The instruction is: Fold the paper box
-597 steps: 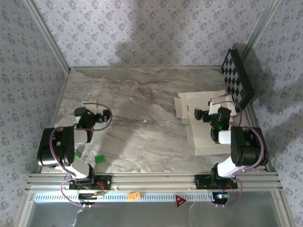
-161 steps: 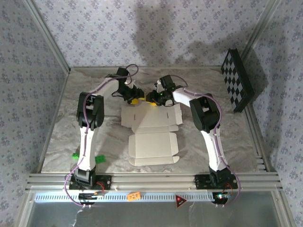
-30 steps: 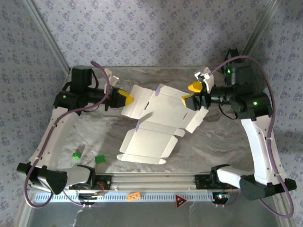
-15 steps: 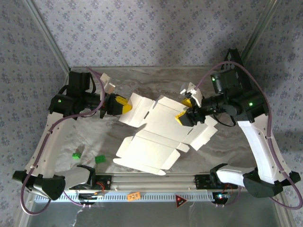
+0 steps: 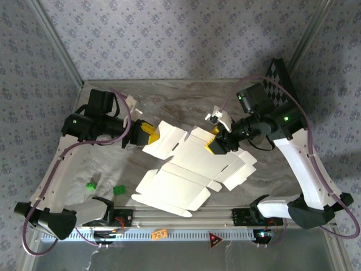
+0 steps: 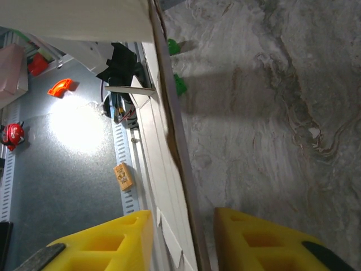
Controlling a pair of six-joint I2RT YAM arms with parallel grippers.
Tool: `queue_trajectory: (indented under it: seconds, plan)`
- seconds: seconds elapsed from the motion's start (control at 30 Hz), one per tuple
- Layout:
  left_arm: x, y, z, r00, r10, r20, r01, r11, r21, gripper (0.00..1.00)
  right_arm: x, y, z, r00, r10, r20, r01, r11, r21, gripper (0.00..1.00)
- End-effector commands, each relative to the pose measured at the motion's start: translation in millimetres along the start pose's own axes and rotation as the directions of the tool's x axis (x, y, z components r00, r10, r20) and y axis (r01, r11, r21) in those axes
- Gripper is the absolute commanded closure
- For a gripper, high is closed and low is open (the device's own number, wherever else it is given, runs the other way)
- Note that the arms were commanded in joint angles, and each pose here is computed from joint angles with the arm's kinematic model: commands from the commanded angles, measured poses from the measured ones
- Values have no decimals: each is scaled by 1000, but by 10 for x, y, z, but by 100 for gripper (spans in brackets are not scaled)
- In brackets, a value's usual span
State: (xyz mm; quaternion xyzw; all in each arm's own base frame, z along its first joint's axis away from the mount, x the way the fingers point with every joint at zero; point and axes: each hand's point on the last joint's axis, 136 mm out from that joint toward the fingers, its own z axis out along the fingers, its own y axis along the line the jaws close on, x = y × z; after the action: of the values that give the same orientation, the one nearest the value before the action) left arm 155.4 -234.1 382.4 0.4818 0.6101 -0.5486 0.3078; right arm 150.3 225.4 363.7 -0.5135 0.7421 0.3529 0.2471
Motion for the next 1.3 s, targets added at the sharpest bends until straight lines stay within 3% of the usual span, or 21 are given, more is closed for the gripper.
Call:
queue_trajectory:
  seconds: [0.0,0.2,0.4,0.47,0.53,0.63,0.77,0.9,1.0,1.1,1.27]
  plan:
    - [27,-110,-3,999,36,-5,-36,999,17,91,30,93,-19,1000,8,-30,-9,1000,-29,70]
    - [19,-148,-17,998,58,-1,-58,998,12,91,24,121,14,999,0,-40,-1,999,-47,86]
    - [-11,-100,-25,998,55,-1,-55,998,-21,88,43,133,12,999,-5,-48,3,999,-47,94]
    - [-30,-74,-35,998,64,0,-63,997,-52,78,32,96,5,999,3,-43,-4,1000,-25,98]
    - [-64,-14,-58,997,80,8,-79,990,-115,58,0,27,-5,1000,24,-20,-24,1000,6,100]
    - [-166,125,-146,993,112,40,-97,958,-269,38,-114,-142,-13,994,92,63,-94,995,40,100]
    - [-398,396,-400,978,154,144,-56,849,-525,29,-277,-423,73,958,210,198,-222,974,44,100]
    - [-457,571,-590,962,152,228,32,764,-644,26,-375,-919,191,858,365,362,-410,911,52,100]
    - [-389,756,-595,954,89,287,127,747,-652,26,-324,-1321,302,750,485,449,-550,835,16,100]
    - [-271,945,-533,945,-1,327,219,745,-631,27,-175,-1604,485,646,601,470,-668,744,-32,100]
    - [113,1376,-451,911,-148,385,375,682,-627,28,141,-1996,762,474,743,472,-797,590,-128,100]
